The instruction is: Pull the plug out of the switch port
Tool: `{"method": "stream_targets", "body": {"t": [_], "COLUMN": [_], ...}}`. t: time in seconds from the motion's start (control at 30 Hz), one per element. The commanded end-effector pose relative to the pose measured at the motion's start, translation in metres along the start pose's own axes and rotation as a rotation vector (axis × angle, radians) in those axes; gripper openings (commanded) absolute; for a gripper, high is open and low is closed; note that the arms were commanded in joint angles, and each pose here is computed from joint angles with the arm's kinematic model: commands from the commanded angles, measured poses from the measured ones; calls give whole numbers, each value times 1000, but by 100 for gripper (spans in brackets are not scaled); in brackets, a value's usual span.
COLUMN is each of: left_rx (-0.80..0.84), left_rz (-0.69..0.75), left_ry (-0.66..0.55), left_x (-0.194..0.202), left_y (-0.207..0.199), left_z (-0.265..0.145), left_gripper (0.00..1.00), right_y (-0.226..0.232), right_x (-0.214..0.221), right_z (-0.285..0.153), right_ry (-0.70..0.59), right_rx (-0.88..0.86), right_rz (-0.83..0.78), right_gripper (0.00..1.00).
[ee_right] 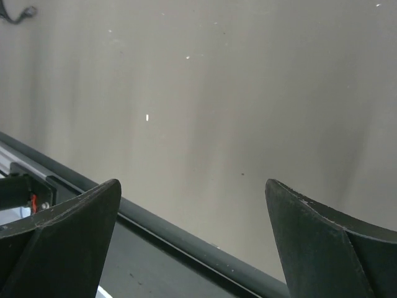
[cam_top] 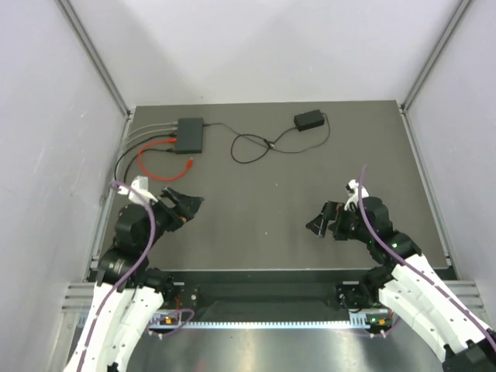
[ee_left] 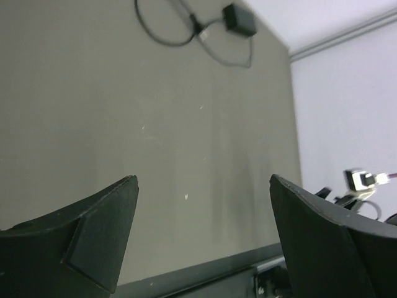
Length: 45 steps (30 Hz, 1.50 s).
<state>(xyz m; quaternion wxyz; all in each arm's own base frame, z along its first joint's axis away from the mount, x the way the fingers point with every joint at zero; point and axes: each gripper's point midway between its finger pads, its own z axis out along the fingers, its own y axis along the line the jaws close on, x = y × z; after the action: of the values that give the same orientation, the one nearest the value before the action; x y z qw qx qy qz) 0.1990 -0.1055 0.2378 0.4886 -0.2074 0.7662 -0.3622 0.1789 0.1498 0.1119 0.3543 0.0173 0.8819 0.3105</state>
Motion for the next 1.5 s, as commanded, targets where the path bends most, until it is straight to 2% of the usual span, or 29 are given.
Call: {"method": "stream_targets", "body": {"t": [0.0, 0.1, 0.23, 0.27, 0.3, 0.33, 0.43, 0.47, 0.5, 0.57, 0.67, 0.7, 0.77, 0.8, 0.9, 0.97, 1.03, 1.13, 1.3, 1.47], "left_rx": [-67, -141, -207, -235, -260, -273, -347, -350, -335, -321, -291, -303, -313, -344, -360, -346, -358, -401, -494, -516], "left_rz": [19, 10, -14, 0, 10, 33, 50, 50, 37, 25, -24, -35, -45, -63, -85, -89, -100, -142, -234, -303], "left_ry": [146, 173, 95, 65, 86, 34, -23, -23, -30, -52, -49, -60, -64, -68, -86, -99, -109, -85, -177, -280], "left_x": [23, 22, -5, -15, -14, -34, -62, -67, -77, -92, -107, -113, -119, -124, -137, -144, -151, -150, -160, -176], "left_y": [17, 27, 24, 25, 29, 21, 23, 25, 25, 27, 38, 49, 57, 73, 91, 98, 107, 132, 165, 200], "left_z": [24, 44, 73, 78, 89, 94, 113, 124, 129, 138, 156, 163, 170, 176, 187, 197, 203, 221, 237, 248], "left_gripper": [89, 86, 85, 85, 85, 85, 84, 83, 82, 81, 73, 71, 68, 65, 56, 54, 54, 51, 47, 44], "right_y": [28, 42, 64, 72, 79, 89, 112, 109, 123, 135, 151, 163, 163, 167, 181, 185, 190, 200, 189, 183], "right_x": [-38, -54, -80, -92, -97, -110, -142, -140, -153, -166, -185, -199, -199, -199, -204, -201, -196, -192, -175, -175], "right_z": [-1, 10, 41, 47, 51, 55, 76, 93, 100, 122, 149, 152, 178, 186, 214, 235, 252, 252, 243, 198], "right_ry": [-82, -43, -2, -29, -38, -64, -137, -107, -150, -154, -182, -209, -189, -184, -187, -169, -123, -114, -82, -122], "right_rx": [-69, -93, -122, -144, -159, -176, -226, -209, -247, -268, -299, -321, -329, -340, -404, -436, -468, -532, -473, -424], "right_rz": [-81, -125, -150, -163, -170, -176, -184, -172, -184, -179, -164, -163, -149, -150, -131, -106, -71, -57, -88, -158], "right_gripper": [100, 100, 100, 99, 100, 100, 99, 98, 94, 90, 87, 83, 78, 73, 72, 72, 67, 64, 64, 64]}}
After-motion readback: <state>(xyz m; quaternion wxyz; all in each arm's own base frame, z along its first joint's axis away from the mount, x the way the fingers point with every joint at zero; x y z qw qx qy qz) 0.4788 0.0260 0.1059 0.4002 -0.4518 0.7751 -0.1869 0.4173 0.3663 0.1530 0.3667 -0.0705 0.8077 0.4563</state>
